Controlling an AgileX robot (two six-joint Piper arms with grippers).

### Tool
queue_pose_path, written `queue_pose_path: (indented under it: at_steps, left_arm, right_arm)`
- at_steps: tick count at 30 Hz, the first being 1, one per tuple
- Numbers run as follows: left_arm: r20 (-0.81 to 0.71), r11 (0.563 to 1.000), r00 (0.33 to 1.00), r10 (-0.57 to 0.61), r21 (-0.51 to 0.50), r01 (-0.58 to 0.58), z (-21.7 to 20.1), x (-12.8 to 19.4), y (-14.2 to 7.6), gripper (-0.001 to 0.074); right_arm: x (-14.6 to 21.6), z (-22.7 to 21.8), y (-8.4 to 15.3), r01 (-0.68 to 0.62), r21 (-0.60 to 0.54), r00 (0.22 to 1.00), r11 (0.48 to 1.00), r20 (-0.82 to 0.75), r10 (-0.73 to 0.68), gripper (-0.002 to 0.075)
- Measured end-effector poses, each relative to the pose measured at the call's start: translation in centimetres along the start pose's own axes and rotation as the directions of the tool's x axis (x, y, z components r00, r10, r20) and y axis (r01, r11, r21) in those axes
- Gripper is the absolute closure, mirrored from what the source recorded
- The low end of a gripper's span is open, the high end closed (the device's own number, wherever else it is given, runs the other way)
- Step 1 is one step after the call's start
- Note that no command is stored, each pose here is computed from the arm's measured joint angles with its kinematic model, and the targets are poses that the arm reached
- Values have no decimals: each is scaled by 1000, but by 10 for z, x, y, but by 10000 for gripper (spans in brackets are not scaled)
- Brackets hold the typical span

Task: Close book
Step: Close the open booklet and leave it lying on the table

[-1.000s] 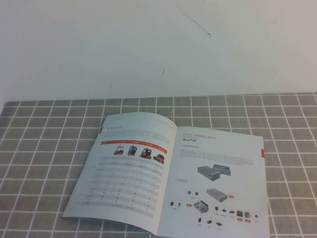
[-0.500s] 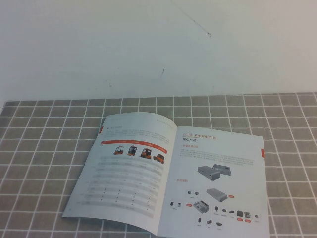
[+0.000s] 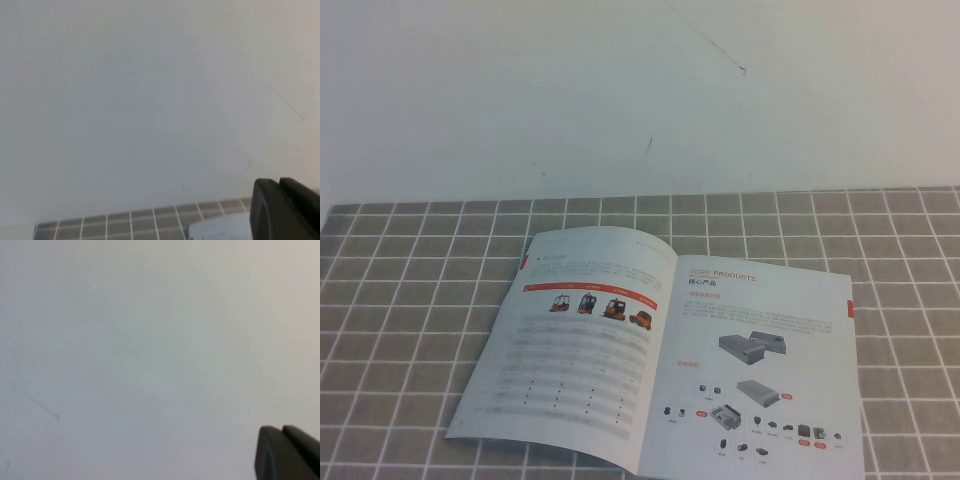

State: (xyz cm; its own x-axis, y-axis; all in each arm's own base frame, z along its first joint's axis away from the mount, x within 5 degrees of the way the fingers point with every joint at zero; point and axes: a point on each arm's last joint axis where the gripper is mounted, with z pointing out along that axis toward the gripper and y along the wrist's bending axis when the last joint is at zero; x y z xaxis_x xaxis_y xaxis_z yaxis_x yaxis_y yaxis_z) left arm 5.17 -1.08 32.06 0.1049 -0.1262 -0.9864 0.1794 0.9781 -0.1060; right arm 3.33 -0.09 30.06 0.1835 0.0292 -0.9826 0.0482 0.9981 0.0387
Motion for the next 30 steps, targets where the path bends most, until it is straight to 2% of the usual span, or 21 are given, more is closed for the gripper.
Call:
queue_pose_path:
  at_steps: [5,8,10,15,18,25,30]
  left_arm:
    - [-267,995,959,97,59,-84,28,-13,-6,738]
    - [-408,996,910,69,86,-37,49,-9,-8,738]
    - [-476,996,879,38,85,3,62,-1,-8,738]
    - [-634,994,772,-49,47,101,98,28,-6,738]
    - [-704,988,704,-91,23,151,117,44,-6,738]
    - [-792,983,600,-108,4,182,161,68,-3,738]
    - [-801,986,593,-75,30,165,188,71,-2,738]
  right_arm:
    - [-8,14,1,-10,-6,985,1000,-170,8,729]
    - [-14,28,4,-11,-26,950,1000,-313,2,729]
    - [-17,39,7,2,-71,915,997,-403,-30,729]
    - [-21,74,23,-18,-283,794,959,-587,-158,729]
    - [-16,100,29,-52,-372,727,927,-651,-220,729]
    - [29,157,32,-140,-442,607,886,-745,-276,729]
    - [62,179,45,-218,-474,542,853,-786,-298,729]
